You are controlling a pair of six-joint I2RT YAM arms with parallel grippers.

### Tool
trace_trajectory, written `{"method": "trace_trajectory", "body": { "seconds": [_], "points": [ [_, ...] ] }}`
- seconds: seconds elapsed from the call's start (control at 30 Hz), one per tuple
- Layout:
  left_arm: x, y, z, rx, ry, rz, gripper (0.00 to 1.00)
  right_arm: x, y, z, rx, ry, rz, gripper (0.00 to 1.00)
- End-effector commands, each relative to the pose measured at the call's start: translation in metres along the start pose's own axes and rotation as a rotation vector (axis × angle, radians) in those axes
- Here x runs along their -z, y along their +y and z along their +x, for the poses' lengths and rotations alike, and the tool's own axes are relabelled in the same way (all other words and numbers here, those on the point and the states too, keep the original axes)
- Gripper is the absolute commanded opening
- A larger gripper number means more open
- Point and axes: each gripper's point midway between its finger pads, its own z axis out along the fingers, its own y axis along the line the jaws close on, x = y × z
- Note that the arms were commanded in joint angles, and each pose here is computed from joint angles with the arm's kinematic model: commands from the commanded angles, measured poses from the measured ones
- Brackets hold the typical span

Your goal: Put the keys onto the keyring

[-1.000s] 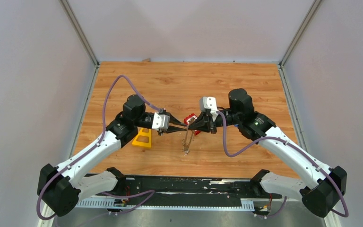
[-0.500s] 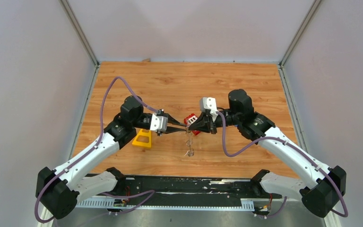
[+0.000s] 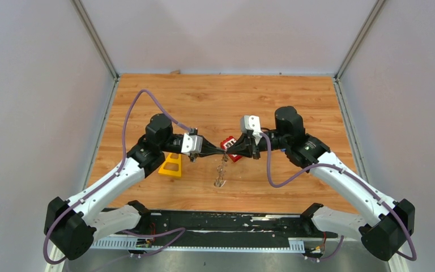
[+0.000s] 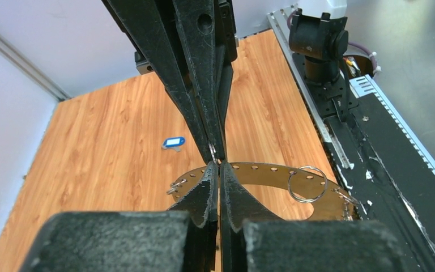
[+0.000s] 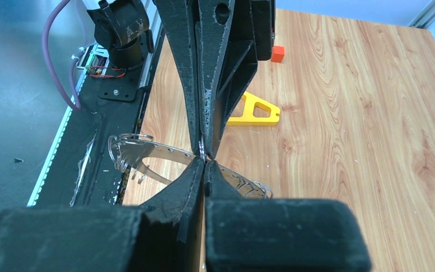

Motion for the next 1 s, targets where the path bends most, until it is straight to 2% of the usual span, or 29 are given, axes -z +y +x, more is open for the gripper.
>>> {"method": "trace_trajectory", "body": {
  "seconds": [0.0, 0.17, 0.4, 0.6, 0.97],
  "points": [
    [0.003, 0.01, -0.005, -0.008, 0.024, -0.06, 0.0, 0.003, -0.002, -0.011, 0.053, -0.031, 0.021, 0.03],
    [0.015, 0.018, 0.008, 0.077, 0.22, -0.112, 0.0, 0.007, -0.007, -0.007, 0.096, -0.006, 0.057, 0.26],
    [0.015, 0.012, 0.018, 0.142, 0.375, -0.079, 0.0, 0.003, -0.009, -0.006, 0.093, 0.005, 0.046, 0.42],
    [0.008, 0.005, 0.02, 0.158, 0.401, -0.052, 0.0, 0.001, -0.011, -0.005, 0.089, 0.009, 0.044, 0.41],
    [-0.001, 0.006, 0.01, 0.188, 0.331, -0.066, 0.0, -0.004, -0.003, 0.006, 0.073, 0.013, -0.001, 0.38]
  ]
}}
